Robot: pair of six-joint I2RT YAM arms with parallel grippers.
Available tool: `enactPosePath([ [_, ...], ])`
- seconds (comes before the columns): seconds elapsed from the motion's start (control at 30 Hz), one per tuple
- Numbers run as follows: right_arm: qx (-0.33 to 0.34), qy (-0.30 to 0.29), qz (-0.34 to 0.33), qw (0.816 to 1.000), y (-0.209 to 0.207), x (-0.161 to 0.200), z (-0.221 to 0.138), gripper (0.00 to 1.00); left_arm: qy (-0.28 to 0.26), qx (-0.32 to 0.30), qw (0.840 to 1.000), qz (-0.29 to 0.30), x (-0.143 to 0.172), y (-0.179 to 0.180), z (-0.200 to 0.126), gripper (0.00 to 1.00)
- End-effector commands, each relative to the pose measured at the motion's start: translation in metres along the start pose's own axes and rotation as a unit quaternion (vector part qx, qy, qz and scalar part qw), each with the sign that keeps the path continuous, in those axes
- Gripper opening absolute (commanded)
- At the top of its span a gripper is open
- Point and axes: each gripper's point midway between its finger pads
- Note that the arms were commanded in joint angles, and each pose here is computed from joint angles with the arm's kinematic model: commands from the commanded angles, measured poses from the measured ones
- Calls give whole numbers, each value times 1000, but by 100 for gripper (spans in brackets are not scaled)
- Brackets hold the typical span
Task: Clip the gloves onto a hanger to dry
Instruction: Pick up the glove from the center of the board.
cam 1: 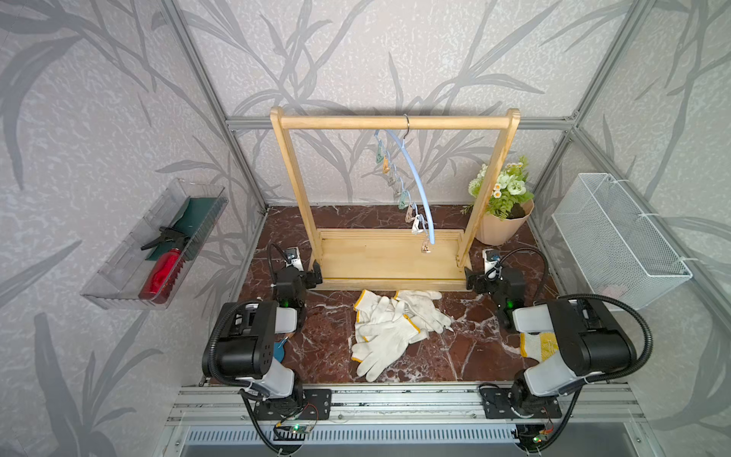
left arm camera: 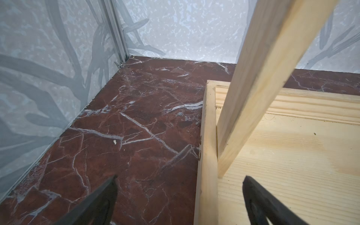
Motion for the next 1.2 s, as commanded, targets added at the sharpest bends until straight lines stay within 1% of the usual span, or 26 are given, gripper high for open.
enactPosePath([
  [0.0, 4, -23, -1, 1000, -1, -15, 3, 99, -4, 0, 1000, 2, -3, 0, 2, 99],
  [0.53, 4, -23, -2, 1000, -1, -15, 2, 99, -3, 0, 1000, 2, -2, 0, 1, 99],
  [0.63, 26, -30, -1, 999, -5, -16, 0, 99, -7, -13, 1000, -2, -5, 5, 0, 99],
  [0.77, 50, -47, -10, 998, -6, -31, -14, 99, -16, -27, 999, -6, -19, 11, -13, 99],
  [0.93, 73, -51, -49, 995, 7, -61, -36, 99, -28, -28, 999, -3, -41, 10, -35, 99],
  [1.0, 58, -47, -67, 995, 22, -75, -47, 99, -30, -26, 999, 0, -48, 6, -46, 99],
  [1.1, 37, -37, -59, 997, 41, -86, -65, 99, -32, -16, 999, 10, -57, -4, -58, 99],
  [1.17, 12, -31, -45, 998, 57, -89, -77, 100, -27, 3, 999, 27, -60, -18, -62, 99],
])
Point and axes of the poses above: each gripper's point midway between its finger pads, its own z axis out along the fingers, its own y axis along the line the jaws close on, x = y × z, and after that the axes turned 4 degrees about z, right-handed
